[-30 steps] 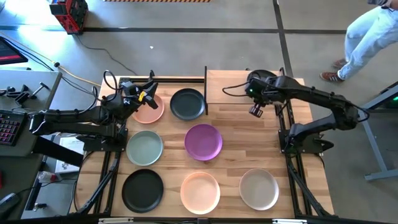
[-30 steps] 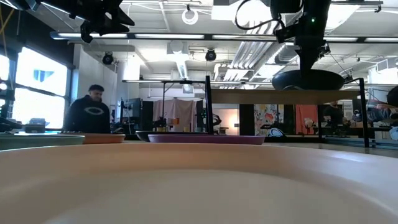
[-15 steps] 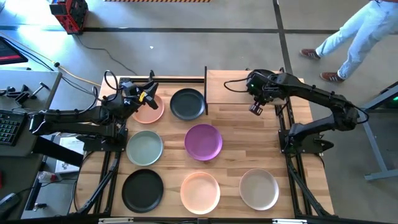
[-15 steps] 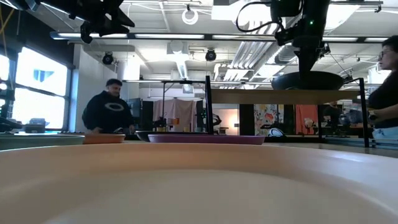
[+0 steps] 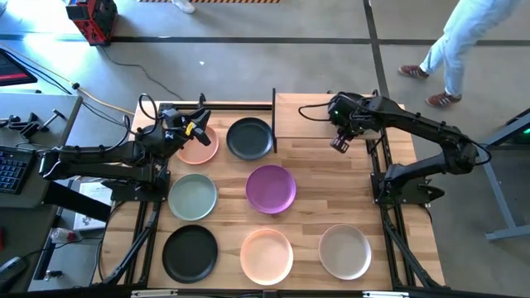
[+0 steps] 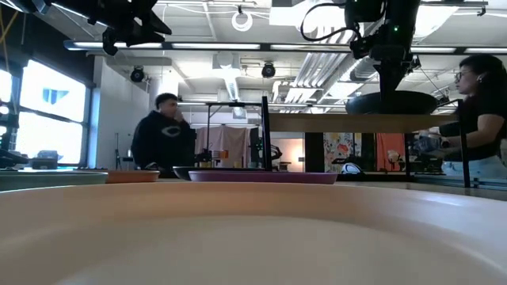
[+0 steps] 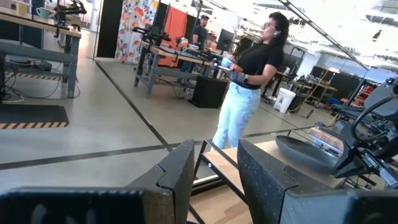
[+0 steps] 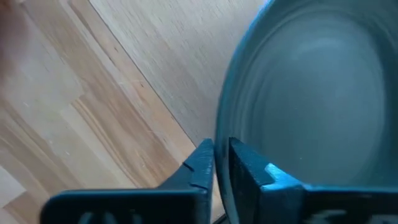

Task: Place and stack plates onto a shelf
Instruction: Put the right black plate on the shelf, then stack the top black plate on top of the black plate on the shelf

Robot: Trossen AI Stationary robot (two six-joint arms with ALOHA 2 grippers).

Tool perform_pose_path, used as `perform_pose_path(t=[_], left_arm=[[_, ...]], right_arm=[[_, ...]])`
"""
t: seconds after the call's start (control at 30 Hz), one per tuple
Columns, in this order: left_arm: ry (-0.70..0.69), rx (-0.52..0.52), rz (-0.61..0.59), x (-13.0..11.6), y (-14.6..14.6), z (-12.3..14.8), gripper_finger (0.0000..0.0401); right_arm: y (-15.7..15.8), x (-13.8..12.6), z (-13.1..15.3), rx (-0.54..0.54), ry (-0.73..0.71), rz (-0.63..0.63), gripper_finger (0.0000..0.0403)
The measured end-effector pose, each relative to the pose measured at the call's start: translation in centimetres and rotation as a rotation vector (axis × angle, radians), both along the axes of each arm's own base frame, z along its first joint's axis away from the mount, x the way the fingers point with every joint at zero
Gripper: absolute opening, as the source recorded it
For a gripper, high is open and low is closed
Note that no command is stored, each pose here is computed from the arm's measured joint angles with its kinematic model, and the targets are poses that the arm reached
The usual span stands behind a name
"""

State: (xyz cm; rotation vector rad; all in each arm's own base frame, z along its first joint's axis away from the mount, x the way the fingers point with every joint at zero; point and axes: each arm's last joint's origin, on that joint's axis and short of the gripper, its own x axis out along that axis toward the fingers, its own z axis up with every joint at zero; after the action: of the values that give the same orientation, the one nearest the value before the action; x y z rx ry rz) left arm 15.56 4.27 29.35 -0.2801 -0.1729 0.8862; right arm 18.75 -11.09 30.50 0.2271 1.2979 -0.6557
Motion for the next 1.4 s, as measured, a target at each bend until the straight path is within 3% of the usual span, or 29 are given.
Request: perform_pose_path(t=[0.2, 0.4, 0.83, 0.93, 1.13, 1.4], left_arm=[[0.000, 0.000, 0.000, 0.0, 0.0, 0.0, 0.0113], [0.000, 0.001, -0.050, 0.1, -0.1, 0.0, 0.0113], [0.036, 0.050, -0.169, 1.9, -0.1, 0.7, 0.0113], [0.125, 0.121, -0.188, 2.8, 0.0, 2.5, 0.0113], [0.448, 0.228, -0.256, 5.1, 0.2, 4.4, 0.0113], [0.776, 0.189, -0.419, 8.4, 0.4, 0.9, 0.0113]], right_arm=[[0.0, 0.0, 0.0, -0.001, -0.005, -0.011, 0.0089], [-0.1, 0.2, 0.9, -0.019, -0.036, -0.010, 0.0107], [0.0, 0.3, 8.6, -0.106, -0.302, 0.004, 0.0108], [0.1, 0.1, 10.2, -0.134, -0.353, 0.006, 0.0108], [0.2, -0.1, 11.7, -0.165, -0.409, 0.008, 0.0108], [0.3, -0.2, 11.7, -0.150, -0.407, -0.017, 0.0108]])
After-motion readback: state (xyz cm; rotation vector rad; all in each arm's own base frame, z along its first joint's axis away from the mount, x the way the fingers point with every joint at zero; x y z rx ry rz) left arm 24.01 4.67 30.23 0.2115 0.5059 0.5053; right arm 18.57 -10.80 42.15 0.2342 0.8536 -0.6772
